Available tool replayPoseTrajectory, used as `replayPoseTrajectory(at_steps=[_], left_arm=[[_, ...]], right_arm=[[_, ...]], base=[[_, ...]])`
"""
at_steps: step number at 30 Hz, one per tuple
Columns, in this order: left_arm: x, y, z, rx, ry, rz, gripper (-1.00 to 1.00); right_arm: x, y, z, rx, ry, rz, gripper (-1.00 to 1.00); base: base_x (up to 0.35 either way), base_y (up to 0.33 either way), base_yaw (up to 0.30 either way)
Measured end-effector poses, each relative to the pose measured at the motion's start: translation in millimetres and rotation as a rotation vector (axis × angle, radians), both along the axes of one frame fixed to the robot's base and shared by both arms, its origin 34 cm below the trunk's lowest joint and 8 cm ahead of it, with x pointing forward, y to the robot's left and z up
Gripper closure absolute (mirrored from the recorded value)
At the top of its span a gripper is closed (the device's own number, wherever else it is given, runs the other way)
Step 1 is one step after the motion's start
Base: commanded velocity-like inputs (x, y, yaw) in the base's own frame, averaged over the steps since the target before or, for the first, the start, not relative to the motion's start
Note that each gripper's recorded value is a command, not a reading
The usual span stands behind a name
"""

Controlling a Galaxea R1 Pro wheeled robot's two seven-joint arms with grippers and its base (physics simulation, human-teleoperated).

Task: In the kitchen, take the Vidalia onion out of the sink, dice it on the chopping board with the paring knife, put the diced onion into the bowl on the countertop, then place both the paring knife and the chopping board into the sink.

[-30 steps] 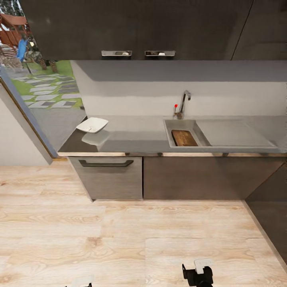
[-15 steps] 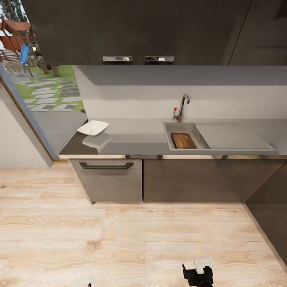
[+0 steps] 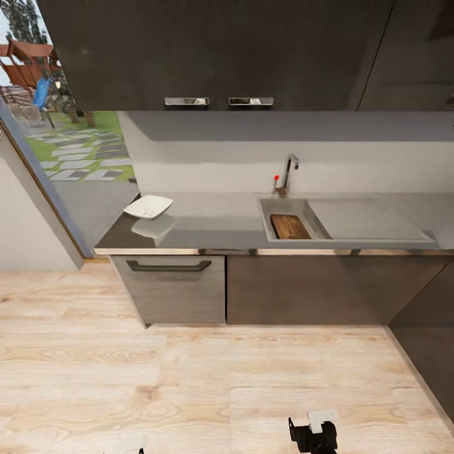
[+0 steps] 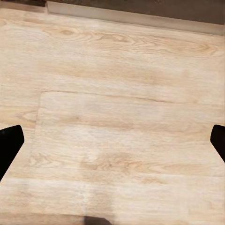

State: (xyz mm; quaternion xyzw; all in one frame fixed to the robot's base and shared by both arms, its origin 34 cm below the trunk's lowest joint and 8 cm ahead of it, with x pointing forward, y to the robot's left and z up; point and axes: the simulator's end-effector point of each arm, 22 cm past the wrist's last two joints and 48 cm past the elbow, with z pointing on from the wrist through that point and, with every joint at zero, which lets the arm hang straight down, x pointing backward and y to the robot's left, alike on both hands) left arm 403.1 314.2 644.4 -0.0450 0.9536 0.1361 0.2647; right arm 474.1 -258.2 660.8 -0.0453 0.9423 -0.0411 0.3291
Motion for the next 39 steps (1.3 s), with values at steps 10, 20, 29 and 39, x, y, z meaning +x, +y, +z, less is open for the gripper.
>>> replayPoseTrajectory(at_steps=[10,20,29,39], left_arm=[[5.7,0.0,4.7,0.000,-0.016,0.000,-1.00],[6.7,0.4,8.1,0.002,-0.021,-0.001,-1.00],[11.3,0.2,12.2,0.002,-0.034,-0.001,-1.00],[16.7,0.3,17.1,0.002,-0.050,-0.001,-1.00]], right_arm=[[5.4,0.1,5.8,0.000,-0.016,0.000,-1.00],[10.7,0.0,11.8,0.000,-0.032,0.000,-1.00],[15.3,0.0,17.1,0.000,-0.046,0.000,-1.00],[20.3,0.1,23.2,0.000,-0.062,0.000,-1.00]], base=[[0.000,0.000,0.000],[0.000,0.000,0.000],[0.000,0.000,0.000],[0.000,0.000,0.000]])
